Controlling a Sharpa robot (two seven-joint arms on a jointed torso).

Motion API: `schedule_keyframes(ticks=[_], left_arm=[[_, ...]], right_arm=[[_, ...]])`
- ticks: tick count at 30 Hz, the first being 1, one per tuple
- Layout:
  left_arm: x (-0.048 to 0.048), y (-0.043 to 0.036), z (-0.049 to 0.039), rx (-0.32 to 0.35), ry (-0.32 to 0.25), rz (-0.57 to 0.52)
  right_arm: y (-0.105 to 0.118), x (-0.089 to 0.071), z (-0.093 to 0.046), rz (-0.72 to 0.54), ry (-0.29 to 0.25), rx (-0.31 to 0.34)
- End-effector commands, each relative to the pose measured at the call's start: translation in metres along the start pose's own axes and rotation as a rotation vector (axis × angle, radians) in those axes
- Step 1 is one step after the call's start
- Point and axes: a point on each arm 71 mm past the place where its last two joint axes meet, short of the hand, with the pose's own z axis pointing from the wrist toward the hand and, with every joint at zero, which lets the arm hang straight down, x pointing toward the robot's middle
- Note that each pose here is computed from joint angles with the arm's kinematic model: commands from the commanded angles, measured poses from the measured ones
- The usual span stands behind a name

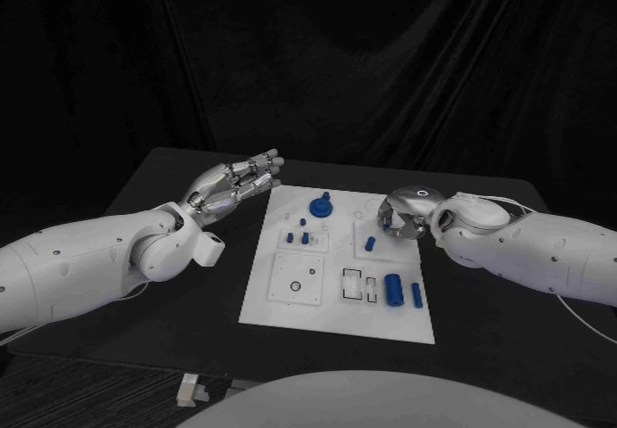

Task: Assemble the parts on the task board

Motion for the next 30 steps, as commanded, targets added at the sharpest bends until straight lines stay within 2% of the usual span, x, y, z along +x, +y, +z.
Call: schedule_keyframes(ticks=[1,10,16,23,30], left_arm=[[0.0010,-0.0119,-0.0006,0.177,0.007,-0.017],[-0.0002,-0.0109,-0.0007,0.169,0.005,-0.015],[-0.0005,-0.0101,0.0001,0.164,0.006,-0.016],[-0.0002,-0.0089,0.0015,0.158,0.009,-0.017],[0.0004,-0.0080,0.0021,0.155,0.011,-0.019]], right_arm=[[0.003,-0.003,-0.002,0.009,-0.042,-0.014],[0.003,-0.016,-0.008,0.009,-0.075,-0.012],[0.009,-0.036,-0.012,0.007,-0.115,-0.031],[0.038,-0.058,-0.019,0.024,-0.184,-0.111],[0.076,-0.066,-0.020,0.052,-0.223,-0.207]])
